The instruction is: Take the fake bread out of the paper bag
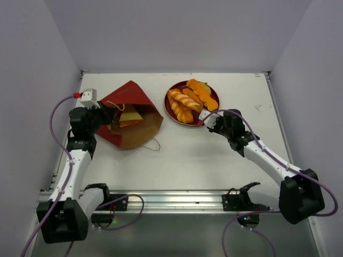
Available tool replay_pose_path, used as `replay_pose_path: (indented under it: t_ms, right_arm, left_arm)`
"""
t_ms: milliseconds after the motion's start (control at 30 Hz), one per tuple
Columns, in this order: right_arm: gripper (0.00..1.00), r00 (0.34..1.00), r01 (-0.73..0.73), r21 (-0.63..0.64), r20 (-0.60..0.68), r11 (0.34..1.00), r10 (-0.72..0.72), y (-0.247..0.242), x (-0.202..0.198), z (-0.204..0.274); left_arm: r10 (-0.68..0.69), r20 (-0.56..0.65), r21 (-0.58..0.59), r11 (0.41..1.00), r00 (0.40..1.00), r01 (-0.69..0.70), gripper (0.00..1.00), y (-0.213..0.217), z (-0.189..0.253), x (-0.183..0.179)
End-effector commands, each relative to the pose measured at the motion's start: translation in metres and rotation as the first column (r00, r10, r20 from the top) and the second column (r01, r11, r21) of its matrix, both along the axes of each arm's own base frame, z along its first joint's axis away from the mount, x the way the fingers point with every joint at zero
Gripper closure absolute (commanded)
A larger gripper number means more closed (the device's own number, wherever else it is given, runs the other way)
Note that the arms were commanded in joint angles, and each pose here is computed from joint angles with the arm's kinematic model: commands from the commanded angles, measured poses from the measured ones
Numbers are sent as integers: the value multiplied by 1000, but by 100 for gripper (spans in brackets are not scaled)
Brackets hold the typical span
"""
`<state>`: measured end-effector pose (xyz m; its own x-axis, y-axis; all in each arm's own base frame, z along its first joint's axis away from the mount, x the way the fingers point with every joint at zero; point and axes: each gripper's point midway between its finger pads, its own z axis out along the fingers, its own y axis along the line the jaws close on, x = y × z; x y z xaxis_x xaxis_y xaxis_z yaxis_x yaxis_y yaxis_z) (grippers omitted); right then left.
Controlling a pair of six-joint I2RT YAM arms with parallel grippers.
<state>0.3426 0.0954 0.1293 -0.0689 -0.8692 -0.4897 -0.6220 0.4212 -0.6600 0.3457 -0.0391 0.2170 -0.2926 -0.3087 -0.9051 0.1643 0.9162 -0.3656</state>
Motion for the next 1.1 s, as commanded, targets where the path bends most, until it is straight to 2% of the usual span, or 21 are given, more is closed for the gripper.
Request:
replay_pose_path:
  t_ms: [0, 167, 533, 1067]
  right_arm:
    - [84, 999, -47, 5, 7, 999, 47, 5, -4, 5]
    - [72, 997, -49, -16, -59, 999, 48, 2, -11, -11]
    - [54, 992, -61, 61, -106, 996, 68, 12, -23, -8]
    - [49, 990, -26, 242, -126, 970, 58, 32, -27, 37]
  left_arm:
    - [-8, 34, 21, 1000, 999, 7, 90, 2, 5, 1]
    - [-9, 34, 21, 1000, 999, 9, 90, 2, 5, 1]
    - [-10, 36, 19, 1000, 999, 10, 90, 1, 6, 0]
    - [-11, 40, 21, 1000, 999, 10, 91, 1, 7, 0]
